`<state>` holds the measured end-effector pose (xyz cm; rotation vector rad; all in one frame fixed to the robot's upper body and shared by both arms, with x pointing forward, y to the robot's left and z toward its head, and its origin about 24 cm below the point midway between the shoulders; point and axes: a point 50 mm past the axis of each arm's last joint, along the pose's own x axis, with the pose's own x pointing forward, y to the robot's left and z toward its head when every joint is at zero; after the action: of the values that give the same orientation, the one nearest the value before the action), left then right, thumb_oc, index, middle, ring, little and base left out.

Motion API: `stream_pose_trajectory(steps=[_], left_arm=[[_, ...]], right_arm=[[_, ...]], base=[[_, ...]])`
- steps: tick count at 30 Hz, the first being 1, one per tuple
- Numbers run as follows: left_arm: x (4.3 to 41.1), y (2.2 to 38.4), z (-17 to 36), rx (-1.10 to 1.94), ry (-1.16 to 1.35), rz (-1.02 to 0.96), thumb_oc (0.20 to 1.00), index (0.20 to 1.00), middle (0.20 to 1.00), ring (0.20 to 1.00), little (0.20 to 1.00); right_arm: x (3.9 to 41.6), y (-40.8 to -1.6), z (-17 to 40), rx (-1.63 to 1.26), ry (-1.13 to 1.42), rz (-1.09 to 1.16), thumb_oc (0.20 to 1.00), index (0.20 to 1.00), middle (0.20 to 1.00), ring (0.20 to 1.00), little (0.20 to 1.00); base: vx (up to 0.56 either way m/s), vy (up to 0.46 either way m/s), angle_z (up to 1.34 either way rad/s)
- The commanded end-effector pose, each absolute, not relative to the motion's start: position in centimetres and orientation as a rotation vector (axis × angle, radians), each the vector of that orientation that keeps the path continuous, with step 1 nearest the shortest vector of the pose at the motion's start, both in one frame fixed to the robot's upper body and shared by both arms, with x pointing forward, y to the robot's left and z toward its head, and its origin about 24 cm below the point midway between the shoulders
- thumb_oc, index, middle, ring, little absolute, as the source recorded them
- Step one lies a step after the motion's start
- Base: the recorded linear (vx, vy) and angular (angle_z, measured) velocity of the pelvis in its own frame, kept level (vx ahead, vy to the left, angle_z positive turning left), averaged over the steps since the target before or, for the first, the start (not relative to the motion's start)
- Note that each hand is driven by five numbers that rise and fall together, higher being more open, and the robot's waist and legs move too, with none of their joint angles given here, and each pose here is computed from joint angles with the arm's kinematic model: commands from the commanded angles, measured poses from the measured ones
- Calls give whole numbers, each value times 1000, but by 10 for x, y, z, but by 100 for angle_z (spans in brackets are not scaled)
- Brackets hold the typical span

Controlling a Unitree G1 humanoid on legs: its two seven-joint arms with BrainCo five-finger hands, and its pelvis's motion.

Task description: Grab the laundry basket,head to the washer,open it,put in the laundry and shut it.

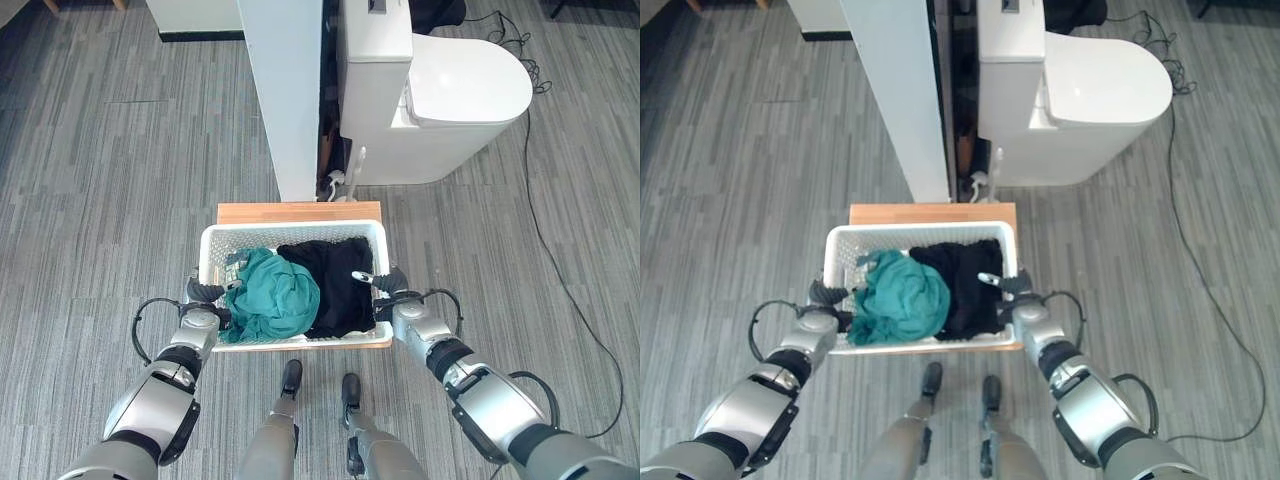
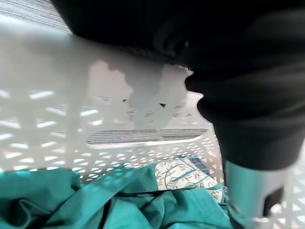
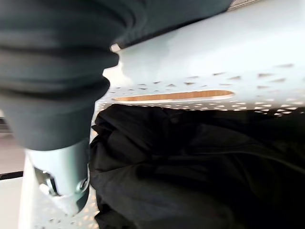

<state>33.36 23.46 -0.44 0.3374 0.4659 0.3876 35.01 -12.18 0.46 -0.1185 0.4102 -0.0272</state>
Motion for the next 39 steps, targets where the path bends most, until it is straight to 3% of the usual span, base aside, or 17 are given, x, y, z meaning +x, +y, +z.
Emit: stream_pose_trajectory(steps=[1,6,7,9,10,11,27,32,39], left_arm=[[351,184,-1,343,492,217,1000,1000,1000,1000,1000],[348,182,-6,326,519,209,1000,1000,1000,1000,1000],[348,181,-6,320,522,207,627,627,627,627,627],[347,179,-8,309,530,201,416,416,416,416,416],[347,178,-8,310,528,194,200,200,200,200,200],[348,177,-7,314,525,187,200,200,200,200,200],[338,149,-15,192,447,139,200,200,200,200,200],[328,132,-19,95,414,78,200,200,200,200,200],[308,130,-24,106,369,-58,200,200,200,200,200]], right_arm=[[356,-72,23,-48,360,107,1000,1000,1000,1000,1000],[354,-67,21,-54,365,127,1000,1000,1000,1000,1000],[354,-67,21,-53,365,129,1000,1000,1000,1000,1000],[353,-64,21,-53,365,134,1000,1000,1000,1000,1000],[353,-64,21,-52,364,137,435,435,435,435,435],[354,-63,23,-48,357,142,200,200,200,200,200],[326,-65,-1,89,360,163,200,200,200,200,200],[312,-81,-13,172,380,121,200,200,200,200,200],[289,-138,-30,267,368,-49,200,200,200,200,200]], base=[[0,0,0],[0,0,0],[0,0,0],[0,0,0],[0,0,0],[0,0,0],[0,0,0],[0,0,0],[21,36,2]])
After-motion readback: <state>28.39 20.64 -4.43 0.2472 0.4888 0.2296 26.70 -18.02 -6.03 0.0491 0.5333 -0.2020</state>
